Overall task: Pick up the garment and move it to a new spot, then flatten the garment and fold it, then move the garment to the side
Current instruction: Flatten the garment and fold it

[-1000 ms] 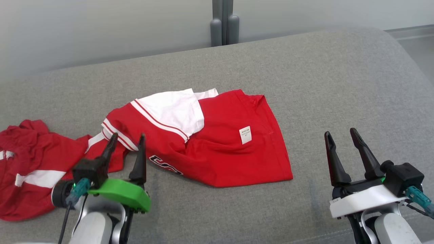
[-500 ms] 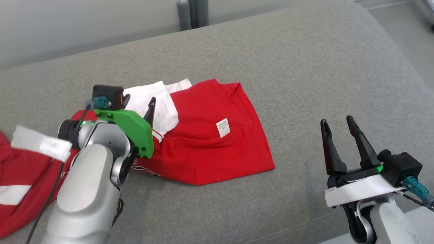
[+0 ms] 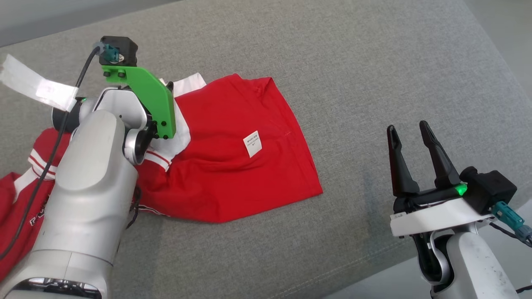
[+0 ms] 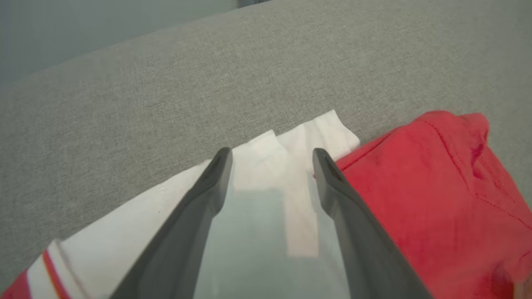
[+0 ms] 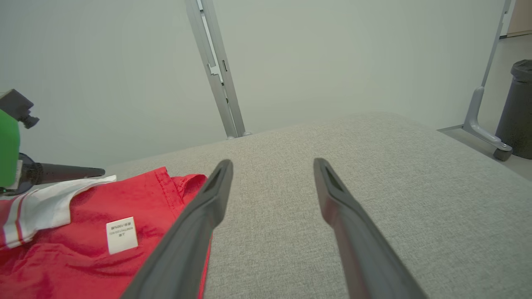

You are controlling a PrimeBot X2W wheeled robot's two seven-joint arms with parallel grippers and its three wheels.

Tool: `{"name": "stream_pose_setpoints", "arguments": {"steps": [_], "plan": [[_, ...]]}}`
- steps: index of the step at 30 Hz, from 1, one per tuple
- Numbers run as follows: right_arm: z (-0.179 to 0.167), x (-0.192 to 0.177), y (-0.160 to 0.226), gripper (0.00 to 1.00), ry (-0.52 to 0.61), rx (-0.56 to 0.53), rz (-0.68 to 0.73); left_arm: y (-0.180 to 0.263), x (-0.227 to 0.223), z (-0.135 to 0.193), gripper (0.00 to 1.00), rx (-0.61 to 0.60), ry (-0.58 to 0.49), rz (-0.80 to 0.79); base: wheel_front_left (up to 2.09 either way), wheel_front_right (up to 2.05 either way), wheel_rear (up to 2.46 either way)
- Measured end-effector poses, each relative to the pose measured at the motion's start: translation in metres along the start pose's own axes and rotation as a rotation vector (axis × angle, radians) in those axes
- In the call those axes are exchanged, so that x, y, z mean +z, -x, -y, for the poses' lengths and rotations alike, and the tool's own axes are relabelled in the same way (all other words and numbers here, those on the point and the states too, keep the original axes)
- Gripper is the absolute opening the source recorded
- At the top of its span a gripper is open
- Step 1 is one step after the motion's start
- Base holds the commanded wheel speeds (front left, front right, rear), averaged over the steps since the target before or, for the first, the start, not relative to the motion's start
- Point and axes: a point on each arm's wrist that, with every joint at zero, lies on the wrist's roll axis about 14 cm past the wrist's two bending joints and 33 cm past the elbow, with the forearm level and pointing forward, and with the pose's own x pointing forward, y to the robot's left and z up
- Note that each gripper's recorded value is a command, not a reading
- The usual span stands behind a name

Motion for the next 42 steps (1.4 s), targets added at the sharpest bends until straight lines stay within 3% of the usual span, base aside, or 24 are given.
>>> {"name": "stream_pose_setpoints", "arguments": {"steps": [11,19,20,22,27,28,29,30,42], "plan": [[0.013,-0.009,0.003,1.00,0.016,-0.048,-0.030,-0.034,-0.024,-0.004,1.00,0.057,-0.032,-0.191,0.00,0.00,0.00],[0.018,-0.007,0.002,1.00,0.018,-0.066,-0.022,-0.037,-0.032,-0.013,1.00,0.084,-0.058,-0.224,0.00,0.00,0.00],[0.019,-0.006,0.002,1.00,0.018,-0.067,-0.021,-0.037,-0.032,-0.012,0.90,0.080,-0.057,-0.225,0.00,0.00,0.00],[0.018,-0.006,0.002,1.00,0.016,-0.065,-0.019,-0.035,-0.031,-0.010,0.49,0.074,-0.058,-0.225,0.00,0.00,0.00],[0.015,-0.004,0.001,1.00,0.012,-0.058,-0.012,-0.033,-0.030,-0.007,0.21,0.065,-0.063,-0.218,0.00,0.00,0.00],[0.014,-0.004,0.001,1.00,0.012,-0.057,-0.012,-0.033,-0.028,-0.006,0.21,0.060,-0.060,-0.211,0.00,0.00,0.00],[0.014,-0.004,0.001,1.00,0.011,-0.056,-0.011,-0.033,-0.027,-0.005,0.05,0.058,-0.060,-0.205,0.00,0.00,0.00],[0.014,-0.004,0.001,1.00,0.010,-0.056,-0.011,-0.033,-0.026,-0.005,0.00,0.057,-0.061,-0.202,0.00,0.00,0.00],[0.010,-0.001,0.000,1.00,0.008,-0.040,-0.003,-0.023,-0.013,-0.002,0.00,0.040,-0.069,-0.127,0.00,0.00,0.00]]}}
